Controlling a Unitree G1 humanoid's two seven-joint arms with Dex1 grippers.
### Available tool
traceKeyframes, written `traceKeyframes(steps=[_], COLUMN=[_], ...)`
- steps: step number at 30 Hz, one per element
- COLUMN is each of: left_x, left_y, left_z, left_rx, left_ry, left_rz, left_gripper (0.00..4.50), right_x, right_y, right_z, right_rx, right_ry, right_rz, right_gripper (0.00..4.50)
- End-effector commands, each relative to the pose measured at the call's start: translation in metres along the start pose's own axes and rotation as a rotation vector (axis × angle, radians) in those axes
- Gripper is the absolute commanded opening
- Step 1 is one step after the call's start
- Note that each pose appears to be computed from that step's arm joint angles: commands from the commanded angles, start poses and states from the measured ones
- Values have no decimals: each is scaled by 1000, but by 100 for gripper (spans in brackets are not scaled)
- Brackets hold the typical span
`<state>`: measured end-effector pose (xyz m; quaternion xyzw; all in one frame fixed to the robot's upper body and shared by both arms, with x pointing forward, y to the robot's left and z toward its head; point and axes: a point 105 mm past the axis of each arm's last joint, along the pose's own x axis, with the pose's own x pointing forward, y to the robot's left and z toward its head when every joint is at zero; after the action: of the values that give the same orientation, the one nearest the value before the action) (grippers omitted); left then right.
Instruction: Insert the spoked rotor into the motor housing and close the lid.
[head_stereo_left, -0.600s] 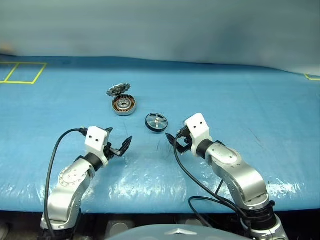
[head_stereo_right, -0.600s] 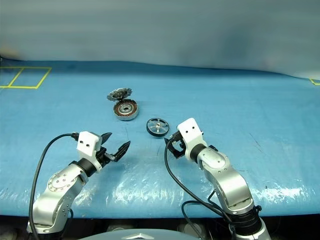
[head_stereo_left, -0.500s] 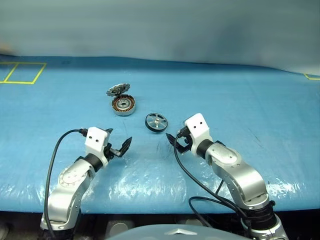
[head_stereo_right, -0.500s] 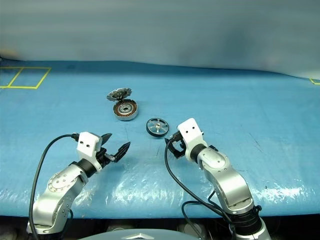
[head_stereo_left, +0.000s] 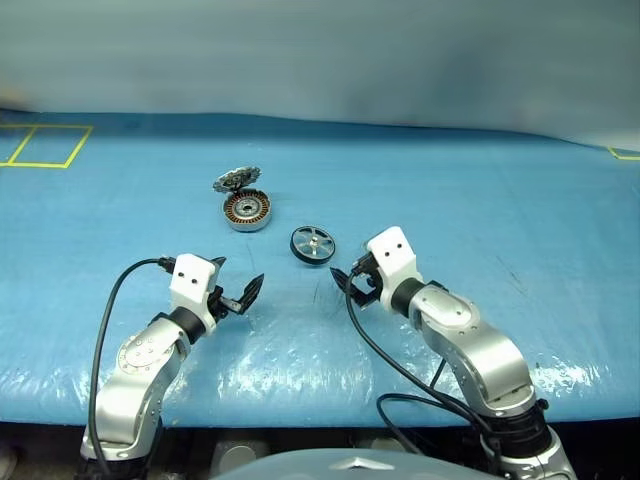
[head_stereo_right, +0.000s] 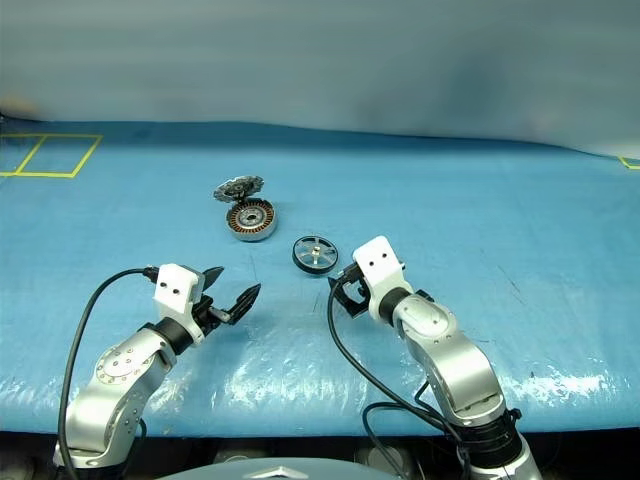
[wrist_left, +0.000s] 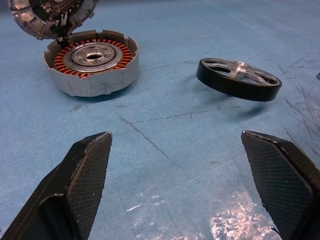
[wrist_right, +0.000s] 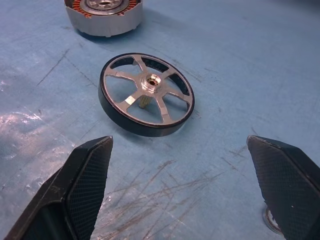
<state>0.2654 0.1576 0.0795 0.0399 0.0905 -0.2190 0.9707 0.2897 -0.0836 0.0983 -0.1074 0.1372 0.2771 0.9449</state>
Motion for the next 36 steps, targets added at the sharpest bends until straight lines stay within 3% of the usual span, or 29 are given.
traceKeyframes(steps=[1,24,29,36], left_x=[-3,-3,1,-8], left_y=[-1,9,18,17], left_z=[17,20,27,24], left_rx=[26,43,57,61], left_ry=[-62,-86,-125,-165], left_rz=[7,79,140,198], left_gripper=[440,440,440,440], right_x=[1,10,31,84], right_y=[2,16,31,45], right_z=[18,29,45,73], right_rx=[-38,-141,-334,-497], right_ry=[-66,-72,-42,-7], right_rz=[19,129,276,372], right_gripper=[450,450,450,450])
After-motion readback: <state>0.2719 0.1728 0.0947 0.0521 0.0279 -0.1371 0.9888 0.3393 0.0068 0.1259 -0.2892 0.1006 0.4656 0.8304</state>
